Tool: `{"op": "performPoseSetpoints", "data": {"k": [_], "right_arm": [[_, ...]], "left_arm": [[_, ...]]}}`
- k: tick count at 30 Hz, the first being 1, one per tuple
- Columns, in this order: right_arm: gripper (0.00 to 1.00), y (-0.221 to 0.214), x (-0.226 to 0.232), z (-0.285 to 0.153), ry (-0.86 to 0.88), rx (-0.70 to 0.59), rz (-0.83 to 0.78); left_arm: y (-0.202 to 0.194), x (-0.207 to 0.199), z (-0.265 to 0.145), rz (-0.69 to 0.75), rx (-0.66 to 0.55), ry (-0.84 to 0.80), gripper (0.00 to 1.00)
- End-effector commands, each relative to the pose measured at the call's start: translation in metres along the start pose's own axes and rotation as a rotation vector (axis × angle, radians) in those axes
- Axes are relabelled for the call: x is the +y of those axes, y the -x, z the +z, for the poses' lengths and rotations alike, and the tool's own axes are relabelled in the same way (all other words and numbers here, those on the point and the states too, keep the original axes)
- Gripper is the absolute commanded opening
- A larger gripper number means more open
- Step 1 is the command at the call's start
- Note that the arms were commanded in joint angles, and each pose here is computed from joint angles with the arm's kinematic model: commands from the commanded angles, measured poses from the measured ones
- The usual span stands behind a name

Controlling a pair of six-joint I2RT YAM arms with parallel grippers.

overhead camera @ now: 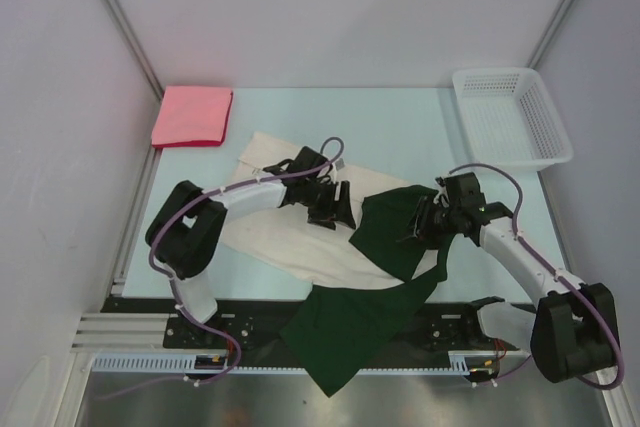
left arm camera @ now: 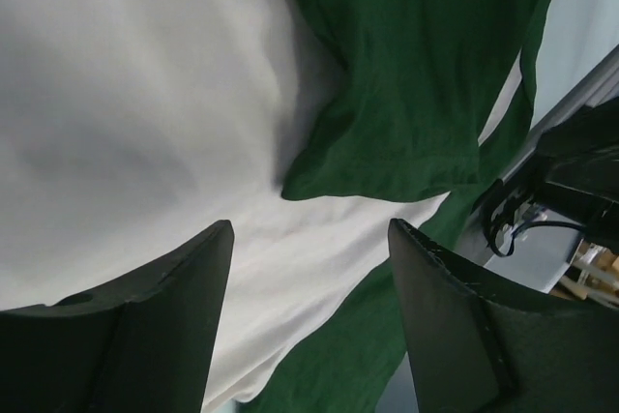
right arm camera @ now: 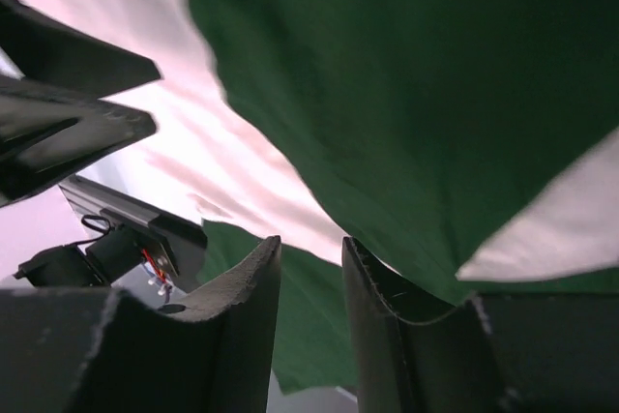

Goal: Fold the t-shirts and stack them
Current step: Fold the tshirt

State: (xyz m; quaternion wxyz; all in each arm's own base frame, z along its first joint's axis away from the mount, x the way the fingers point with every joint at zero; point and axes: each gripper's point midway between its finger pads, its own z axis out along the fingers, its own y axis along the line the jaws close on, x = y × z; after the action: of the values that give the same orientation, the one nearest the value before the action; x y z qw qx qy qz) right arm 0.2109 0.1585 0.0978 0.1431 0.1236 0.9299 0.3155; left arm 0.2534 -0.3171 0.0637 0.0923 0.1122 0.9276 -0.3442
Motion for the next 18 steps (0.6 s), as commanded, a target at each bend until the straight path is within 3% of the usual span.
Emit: {"op": "performPoseSetpoints", "data": {"k": [1,11,13,18], "right_arm": [[0.38,-0.018,-0.01,-0.004,0.007,0.021,0.125],[0.43,-0.054,-0.058,0.002,-0.12,0.069,0.259],[0.48,-0.058,-0.063,0.002,-0.135,0.075,0.267],[0.5,-0.066,-0.071,0.007,-0.145,0.096,0.294]], "left_arm": [[0.014,-0.027,0.005,0.124,-0.038,-0.043,0.72],[0.005,-0.026,0.038,0.189,0.043,-0.007,0.73],[0.004,-0.023,0.041,0.197,0.042,0.013,0.72],[0.002,-0.026,0.046,0.214,0.055,0.005,0.68]]}}
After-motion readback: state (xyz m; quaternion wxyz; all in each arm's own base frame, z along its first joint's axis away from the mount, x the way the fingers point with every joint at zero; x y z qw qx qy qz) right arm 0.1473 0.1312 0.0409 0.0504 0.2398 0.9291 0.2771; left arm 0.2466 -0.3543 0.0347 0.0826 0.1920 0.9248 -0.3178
